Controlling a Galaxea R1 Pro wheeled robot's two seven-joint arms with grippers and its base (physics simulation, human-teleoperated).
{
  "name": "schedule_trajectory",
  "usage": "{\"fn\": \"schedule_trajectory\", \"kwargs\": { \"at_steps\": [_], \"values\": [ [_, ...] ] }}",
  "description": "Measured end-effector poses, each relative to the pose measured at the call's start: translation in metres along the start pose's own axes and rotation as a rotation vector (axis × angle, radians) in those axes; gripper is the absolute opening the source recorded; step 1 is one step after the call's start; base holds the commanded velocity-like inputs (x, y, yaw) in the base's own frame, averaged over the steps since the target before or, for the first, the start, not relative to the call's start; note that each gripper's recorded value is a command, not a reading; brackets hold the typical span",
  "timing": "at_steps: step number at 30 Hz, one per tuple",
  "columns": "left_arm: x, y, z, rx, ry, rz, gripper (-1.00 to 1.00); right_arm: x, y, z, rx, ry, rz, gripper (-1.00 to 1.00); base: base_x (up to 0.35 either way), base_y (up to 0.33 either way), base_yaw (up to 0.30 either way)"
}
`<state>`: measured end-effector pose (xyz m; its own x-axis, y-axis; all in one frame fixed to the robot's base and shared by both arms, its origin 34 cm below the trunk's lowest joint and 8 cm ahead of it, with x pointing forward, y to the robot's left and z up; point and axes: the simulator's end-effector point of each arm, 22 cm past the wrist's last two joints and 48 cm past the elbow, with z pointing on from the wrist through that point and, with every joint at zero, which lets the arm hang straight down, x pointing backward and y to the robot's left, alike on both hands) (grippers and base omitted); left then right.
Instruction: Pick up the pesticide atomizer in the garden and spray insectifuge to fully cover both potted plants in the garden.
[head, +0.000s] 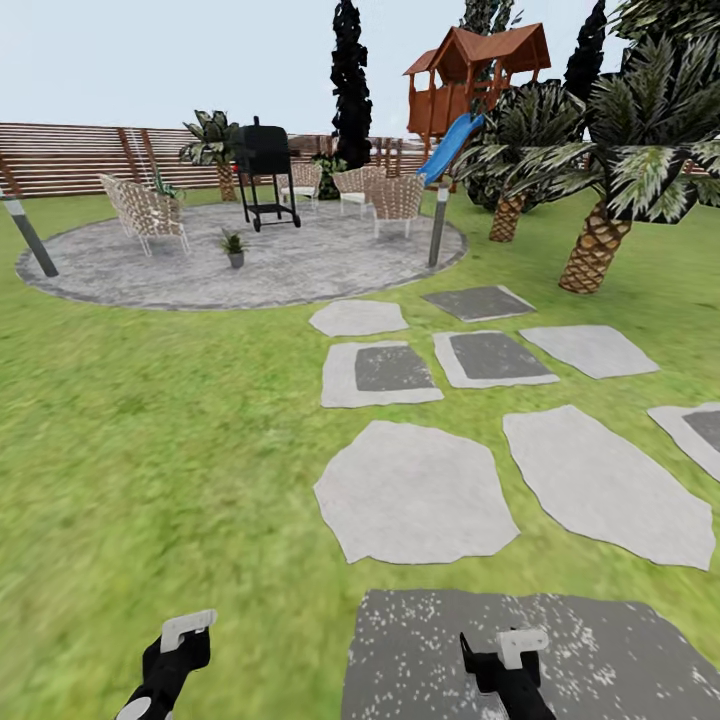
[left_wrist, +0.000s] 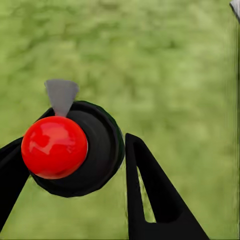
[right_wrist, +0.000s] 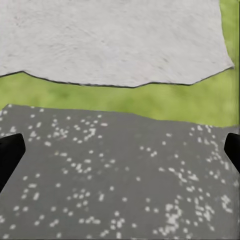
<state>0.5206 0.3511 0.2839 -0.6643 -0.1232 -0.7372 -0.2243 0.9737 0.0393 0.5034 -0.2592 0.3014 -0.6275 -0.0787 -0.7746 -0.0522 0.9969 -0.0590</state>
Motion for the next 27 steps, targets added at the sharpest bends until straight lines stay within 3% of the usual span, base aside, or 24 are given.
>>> {"fn": "schedule_trajectory", "kwargs": {
  "at_steps": [27],
  "values": [
    [-0.0069, -0.0008, -0.0014, 0.002, -0.012, -0.004, -1.00, -0.0059, -0.0005, -0.0010, 0.001, -0.012, 0.001, 1.00, 0.242, -0.168, 0.000]
  ]
}}
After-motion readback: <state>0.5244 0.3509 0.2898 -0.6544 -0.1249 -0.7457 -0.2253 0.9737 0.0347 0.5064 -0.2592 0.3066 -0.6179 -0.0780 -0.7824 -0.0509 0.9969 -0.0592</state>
